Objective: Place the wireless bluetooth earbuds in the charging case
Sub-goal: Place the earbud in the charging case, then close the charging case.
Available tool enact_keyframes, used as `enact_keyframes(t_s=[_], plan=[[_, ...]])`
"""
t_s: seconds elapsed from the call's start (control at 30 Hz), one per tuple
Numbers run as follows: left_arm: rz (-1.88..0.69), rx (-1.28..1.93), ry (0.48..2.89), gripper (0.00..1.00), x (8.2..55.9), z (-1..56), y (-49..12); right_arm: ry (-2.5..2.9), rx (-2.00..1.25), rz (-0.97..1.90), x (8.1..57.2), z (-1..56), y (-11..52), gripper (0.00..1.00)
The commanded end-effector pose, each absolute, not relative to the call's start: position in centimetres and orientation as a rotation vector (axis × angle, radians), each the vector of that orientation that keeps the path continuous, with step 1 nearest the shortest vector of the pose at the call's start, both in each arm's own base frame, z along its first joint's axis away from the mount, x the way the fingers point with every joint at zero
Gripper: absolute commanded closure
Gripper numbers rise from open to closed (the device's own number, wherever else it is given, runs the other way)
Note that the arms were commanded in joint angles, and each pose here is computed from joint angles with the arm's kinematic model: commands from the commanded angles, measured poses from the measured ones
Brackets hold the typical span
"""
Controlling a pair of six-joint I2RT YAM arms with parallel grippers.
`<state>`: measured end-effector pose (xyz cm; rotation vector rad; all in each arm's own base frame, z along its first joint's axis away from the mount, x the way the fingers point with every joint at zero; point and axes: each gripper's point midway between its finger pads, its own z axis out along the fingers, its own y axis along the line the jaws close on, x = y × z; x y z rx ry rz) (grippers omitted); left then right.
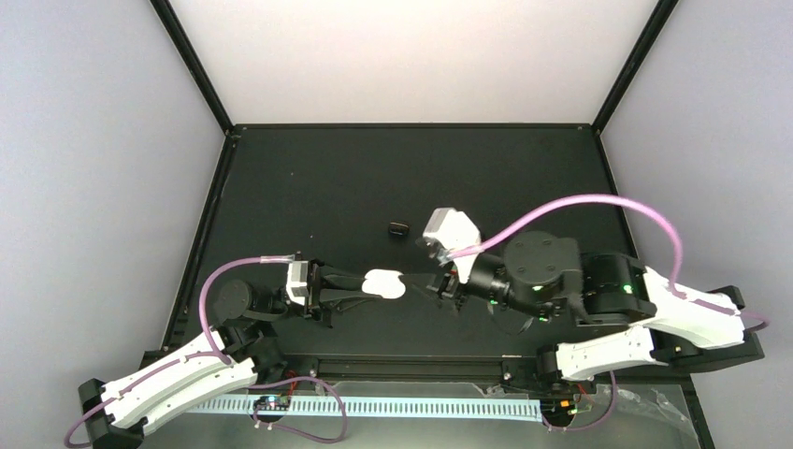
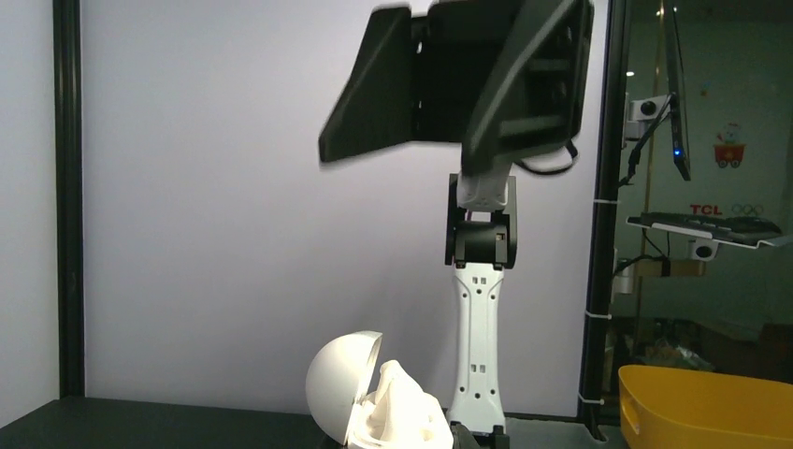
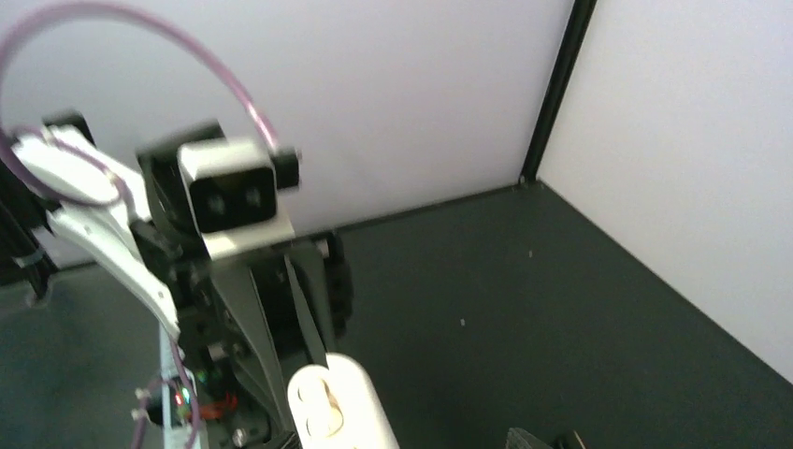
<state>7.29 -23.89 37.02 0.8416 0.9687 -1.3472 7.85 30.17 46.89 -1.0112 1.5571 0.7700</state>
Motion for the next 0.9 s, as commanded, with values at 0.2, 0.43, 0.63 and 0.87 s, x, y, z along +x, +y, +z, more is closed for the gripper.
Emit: enact_keyframes(t_s=[0.2,0.43,0.63,0.87], plan=[[-1.365,0.834,0.851,0.98,5.9,39.9,-22.7,1.699,-0.995,0.640,9.9,41.5,29.6,0.43],[-1.362,0.837,0.855,0.98,5.8,39.8,-22.6,1.619,-1.035,0.824,7.8,43.6,28.6,0.44],[-1.355,0.836,0.857,0.99,5.9,39.7,-22.5,1.524,-1.247,1.102,2.6,44.9,28.4,0.55],[-1.372,0.864,0.826,0.98,5.3,40.1,-22.6,1.614,-1.141,1.015,4.7,43.1,28.9,0.63]])
